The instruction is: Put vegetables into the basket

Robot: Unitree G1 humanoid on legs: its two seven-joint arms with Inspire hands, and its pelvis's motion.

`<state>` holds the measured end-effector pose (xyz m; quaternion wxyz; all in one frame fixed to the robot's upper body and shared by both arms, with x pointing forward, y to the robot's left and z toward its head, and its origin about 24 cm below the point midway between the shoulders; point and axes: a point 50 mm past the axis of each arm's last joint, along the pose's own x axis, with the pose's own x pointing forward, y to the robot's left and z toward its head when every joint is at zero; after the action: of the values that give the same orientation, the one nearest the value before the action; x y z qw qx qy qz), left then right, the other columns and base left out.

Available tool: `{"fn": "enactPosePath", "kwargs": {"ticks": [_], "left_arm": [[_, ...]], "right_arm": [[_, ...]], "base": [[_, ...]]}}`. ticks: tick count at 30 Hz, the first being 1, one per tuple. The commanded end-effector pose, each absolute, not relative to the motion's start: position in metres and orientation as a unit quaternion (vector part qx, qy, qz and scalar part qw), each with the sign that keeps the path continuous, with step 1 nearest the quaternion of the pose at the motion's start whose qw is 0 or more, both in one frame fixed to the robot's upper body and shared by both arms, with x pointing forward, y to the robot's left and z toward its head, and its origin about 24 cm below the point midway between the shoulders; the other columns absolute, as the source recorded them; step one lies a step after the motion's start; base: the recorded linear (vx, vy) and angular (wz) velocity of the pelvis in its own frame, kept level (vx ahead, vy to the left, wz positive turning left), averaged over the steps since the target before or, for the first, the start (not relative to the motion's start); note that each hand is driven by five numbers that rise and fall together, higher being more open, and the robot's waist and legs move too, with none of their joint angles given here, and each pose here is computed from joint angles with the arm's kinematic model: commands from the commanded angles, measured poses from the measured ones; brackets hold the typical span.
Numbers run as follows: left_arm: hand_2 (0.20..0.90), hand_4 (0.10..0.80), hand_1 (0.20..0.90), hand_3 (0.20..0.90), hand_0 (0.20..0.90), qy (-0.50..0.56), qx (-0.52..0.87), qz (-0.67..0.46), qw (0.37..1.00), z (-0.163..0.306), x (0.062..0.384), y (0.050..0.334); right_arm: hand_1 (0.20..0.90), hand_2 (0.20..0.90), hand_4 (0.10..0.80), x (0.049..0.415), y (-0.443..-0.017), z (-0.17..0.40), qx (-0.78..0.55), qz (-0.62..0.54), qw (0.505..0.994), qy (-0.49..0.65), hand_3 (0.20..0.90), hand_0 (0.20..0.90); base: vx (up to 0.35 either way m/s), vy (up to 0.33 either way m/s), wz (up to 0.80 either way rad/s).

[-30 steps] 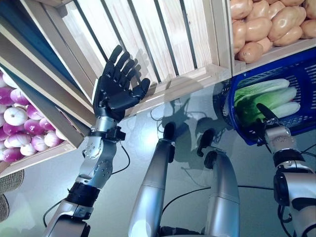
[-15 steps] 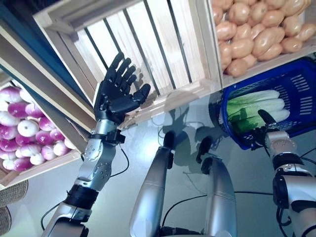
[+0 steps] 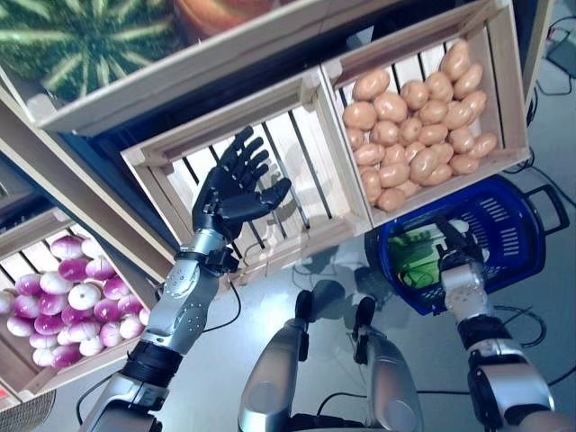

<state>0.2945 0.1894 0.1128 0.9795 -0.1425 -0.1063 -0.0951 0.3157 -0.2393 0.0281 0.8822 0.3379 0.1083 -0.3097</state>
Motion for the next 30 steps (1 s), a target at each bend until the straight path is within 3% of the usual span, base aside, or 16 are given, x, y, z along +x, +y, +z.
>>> {"fn": "enactPosePath", "kwargs": {"ticks": [1, 5, 10, 14, 20, 26, 30], "left_arm": [[0.900, 0.800, 0.900, 0.900, 0.900, -0.117, -0.119, -0.133, 0.977, 0.105, 0.276, 0.180], [0.900, 0.800, 0.900, 0.900, 0.900, -0.060, -0.055, -0.141, 0.987, 0.071, 0.265, 0.183], [0.900, 0.800, 0.900, 0.900, 0.900, 0.058, 0.060, -0.160, 0.984, 0.016, 0.243, 0.196], [0.900, 0.800, 0.900, 0.900, 0.900, 0.138, 0.080, -0.158, 0.975, -0.019, 0.227, 0.203], [0.900, 0.800, 0.900, 0.900, 0.900, 0.217, 0.094, -0.150, 0.960, -0.057, 0.214, 0.202], [0.900, 0.800, 0.900, 0.900, 0.900, 0.364, 0.135, -0.145, 0.910, -0.113, 0.180, 0.200], [0.900, 0.800, 0.900, 0.900, 0.900, 0.446, 0.134, -0.095, 0.880, -0.136, 0.154, 0.212]], "right_arm": [[0.900, 0.900, 0.800, 0.297, -0.238, 0.034, 0.213, -0.265, 0.939, 0.046, 0.900, 0.900], [0.900, 0.900, 0.800, 0.265, -0.216, 0.001, 0.027, -0.145, 0.984, 0.103, 0.900, 0.900], [0.900, 0.900, 0.800, 0.214, -0.195, -0.062, 0.036, 0.028, 0.959, 0.280, 0.900, 0.900], [0.900, 0.900, 0.800, 0.193, -0.198, -0.081, -0.008, 0.057, 0.945, 0.323, 0.900, 0.900], [0.900, 0.900, 0.800, 0.166, -0.210, -0.113, -0.080, 0.048, 0.906, 0.413, 0.900, 0.900], [0.900, 0.900, 0.800, 0.111, -0.234, -0.153, -0.103, -0.060, 0.814, 0.568, 0.900, 0.900], [0.900, 0.900, 0.800, 0.086, -0.242, -0.161, -0.098, -0.082, 0.781, 0.612, 0.900, 0.900]], "base": [[0.206, 0.040, -0.01], [0.162, 0.063, -0.03], [0.118, 0.064, -0.04], [0.072, 0.048, -0.03], [0.045, 0.036, -0.08], [0.057, 0.011, -0.05], [0.065, 0.005, -0.17]]}}
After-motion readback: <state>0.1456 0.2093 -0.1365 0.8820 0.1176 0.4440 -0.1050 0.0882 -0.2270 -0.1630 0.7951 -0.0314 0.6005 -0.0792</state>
